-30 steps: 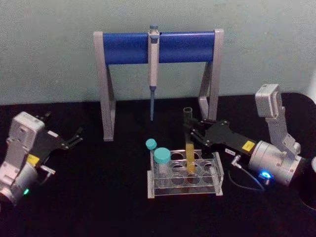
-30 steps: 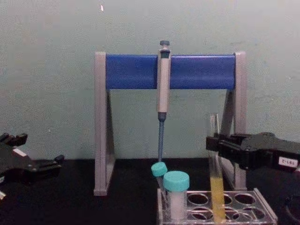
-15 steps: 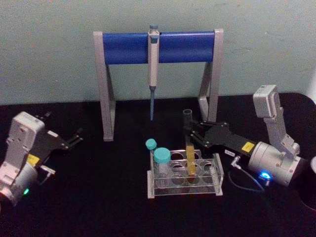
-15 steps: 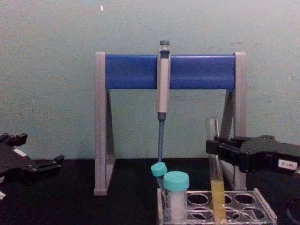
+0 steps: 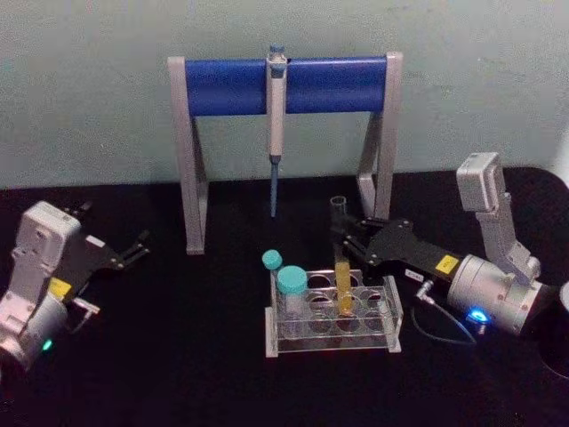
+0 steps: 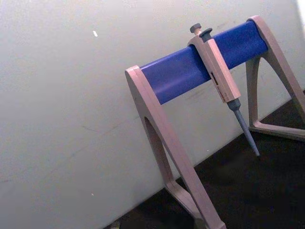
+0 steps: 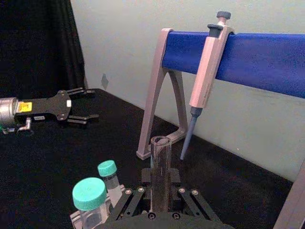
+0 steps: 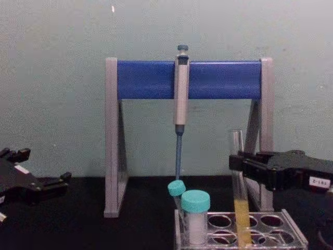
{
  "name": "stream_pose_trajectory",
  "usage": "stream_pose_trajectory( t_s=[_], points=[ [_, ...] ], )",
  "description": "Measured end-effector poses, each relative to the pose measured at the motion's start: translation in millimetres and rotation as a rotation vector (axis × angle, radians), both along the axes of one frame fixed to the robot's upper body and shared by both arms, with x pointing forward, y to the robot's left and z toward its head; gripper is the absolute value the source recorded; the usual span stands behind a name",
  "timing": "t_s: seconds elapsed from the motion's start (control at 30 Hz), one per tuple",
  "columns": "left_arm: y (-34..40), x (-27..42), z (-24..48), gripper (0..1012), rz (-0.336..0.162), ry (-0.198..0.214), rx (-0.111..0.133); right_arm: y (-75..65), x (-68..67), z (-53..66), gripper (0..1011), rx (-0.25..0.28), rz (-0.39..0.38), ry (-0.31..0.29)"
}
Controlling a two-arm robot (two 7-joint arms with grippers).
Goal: Pick up the test tube from the test tube rack, shake it, then place it back into the test tube rack.
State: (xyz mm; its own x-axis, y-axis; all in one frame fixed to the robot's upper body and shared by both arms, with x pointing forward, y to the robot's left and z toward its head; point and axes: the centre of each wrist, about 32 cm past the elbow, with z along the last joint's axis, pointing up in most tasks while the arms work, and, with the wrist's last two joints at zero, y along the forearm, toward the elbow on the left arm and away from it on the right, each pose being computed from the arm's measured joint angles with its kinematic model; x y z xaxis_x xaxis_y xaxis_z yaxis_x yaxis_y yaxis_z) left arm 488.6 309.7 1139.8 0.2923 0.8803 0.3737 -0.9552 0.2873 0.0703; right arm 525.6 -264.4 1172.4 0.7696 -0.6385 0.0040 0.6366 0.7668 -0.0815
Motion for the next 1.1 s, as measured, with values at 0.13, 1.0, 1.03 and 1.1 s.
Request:
stream_pose_trajectory(
  t_s=[0.13, 1.0, 1.03, 1.1],
  points=[
    [0.0, 0.0, 0.0, 1001, 0.000, 0.000, 0.000, 0.1, 0.0, 0.1, 303, 0.001, 0.000, 0.000],
    [0.0, 0.0, 0.0, 1001, 0.000, 0.000, 0.000, 0.2, -0.1, 0.2, 1000, 0.001, 0.000, -0.001],
    [0.0, 0.0, 0.0, 1001, 0.000, 0.000, 0.000, 0.2, -0.1, 0.2, 1000, 0.001, 0.000, -0.001],
    [0.0, 0.0, 0.0, 1001, 0.000, 0.000, 0.000, 0.2, -0.1, 0.1, 1000, 0.001, 0.000, -0.001]
  ],
)
